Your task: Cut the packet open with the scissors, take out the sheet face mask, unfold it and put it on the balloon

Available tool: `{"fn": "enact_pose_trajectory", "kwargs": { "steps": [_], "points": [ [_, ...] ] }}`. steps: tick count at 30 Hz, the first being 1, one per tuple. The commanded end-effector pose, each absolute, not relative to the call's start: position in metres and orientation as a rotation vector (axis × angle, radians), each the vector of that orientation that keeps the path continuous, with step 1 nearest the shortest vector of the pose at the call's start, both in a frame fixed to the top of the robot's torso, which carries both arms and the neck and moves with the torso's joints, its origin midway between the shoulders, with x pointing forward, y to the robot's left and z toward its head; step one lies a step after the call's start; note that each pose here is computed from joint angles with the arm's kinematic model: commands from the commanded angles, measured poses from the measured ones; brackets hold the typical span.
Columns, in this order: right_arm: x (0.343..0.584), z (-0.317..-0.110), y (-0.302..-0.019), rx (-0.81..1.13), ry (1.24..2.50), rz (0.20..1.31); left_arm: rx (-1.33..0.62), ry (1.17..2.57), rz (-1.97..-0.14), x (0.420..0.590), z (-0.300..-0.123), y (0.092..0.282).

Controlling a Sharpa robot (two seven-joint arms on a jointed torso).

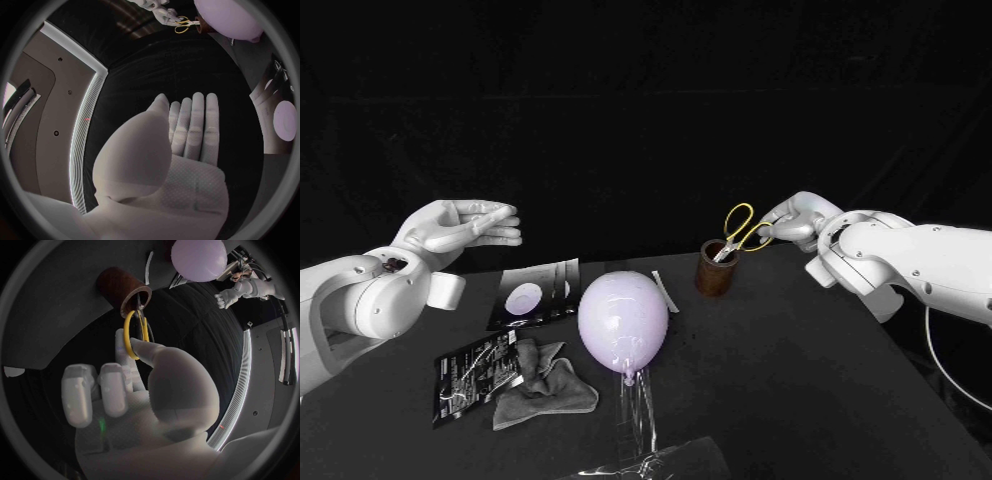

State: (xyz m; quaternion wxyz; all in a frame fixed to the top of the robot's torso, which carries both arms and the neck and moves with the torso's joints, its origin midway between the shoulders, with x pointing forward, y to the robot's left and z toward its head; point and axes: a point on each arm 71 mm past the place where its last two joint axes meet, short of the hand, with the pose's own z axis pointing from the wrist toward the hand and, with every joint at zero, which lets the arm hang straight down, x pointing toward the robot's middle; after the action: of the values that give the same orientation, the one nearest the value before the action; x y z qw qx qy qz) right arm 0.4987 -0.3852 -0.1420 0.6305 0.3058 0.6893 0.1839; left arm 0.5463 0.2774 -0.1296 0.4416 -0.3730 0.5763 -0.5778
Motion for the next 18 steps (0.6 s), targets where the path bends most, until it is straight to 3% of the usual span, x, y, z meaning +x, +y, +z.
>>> {"fn": "enact_pose_trajectory", "kwargs": {
  "steps": [1,18],
  "points": [
    [0.4994,-0.1414,-0.3773,0.675,1.558,0.463,-0.924,1.416,-1.449,0.5460,-0.1280,0.2763],
    [0.5004,-0.1455,-0.3678,0.644,1.569,0.514,-0.924,1.422,-1.451,0.5454,-0.1282,0.2761]
  ]
}}
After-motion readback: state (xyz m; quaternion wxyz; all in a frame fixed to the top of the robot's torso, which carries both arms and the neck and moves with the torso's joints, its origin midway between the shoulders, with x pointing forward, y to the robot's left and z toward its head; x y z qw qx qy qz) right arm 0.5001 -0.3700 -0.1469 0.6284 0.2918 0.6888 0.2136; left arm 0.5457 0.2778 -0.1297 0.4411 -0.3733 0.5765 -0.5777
